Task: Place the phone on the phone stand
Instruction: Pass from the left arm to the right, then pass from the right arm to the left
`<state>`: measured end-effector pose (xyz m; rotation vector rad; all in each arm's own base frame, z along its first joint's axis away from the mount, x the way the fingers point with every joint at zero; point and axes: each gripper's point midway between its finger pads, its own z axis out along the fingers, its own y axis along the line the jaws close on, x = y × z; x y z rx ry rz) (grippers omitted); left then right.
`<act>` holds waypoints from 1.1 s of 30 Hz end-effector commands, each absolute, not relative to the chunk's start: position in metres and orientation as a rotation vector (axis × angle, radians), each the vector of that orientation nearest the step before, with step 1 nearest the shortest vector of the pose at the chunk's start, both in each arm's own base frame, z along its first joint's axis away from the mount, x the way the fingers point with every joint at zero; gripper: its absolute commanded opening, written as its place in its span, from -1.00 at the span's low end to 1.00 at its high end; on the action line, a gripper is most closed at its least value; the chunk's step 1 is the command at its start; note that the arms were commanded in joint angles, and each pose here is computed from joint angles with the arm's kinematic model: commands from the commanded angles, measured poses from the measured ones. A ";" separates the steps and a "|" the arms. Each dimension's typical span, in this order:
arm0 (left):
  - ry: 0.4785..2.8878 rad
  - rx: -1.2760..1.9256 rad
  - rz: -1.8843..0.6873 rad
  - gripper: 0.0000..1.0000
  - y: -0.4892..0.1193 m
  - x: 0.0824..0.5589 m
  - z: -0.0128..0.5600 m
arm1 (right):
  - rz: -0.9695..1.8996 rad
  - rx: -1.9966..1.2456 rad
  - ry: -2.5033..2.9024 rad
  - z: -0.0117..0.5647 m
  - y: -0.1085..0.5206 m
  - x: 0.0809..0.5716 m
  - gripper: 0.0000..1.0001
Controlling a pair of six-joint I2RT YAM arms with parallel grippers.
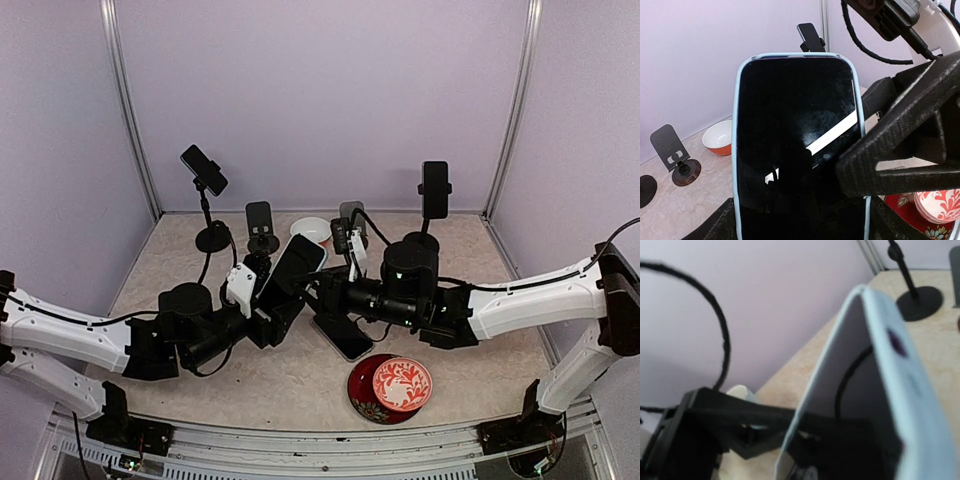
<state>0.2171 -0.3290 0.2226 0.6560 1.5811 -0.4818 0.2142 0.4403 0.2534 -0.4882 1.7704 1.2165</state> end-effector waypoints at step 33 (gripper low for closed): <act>1.634 0.508 -0.611 0.97 -0.345 0.211 0.297 | 0.820 -0.699 1.720 0.280 0.451 0.205 -1.00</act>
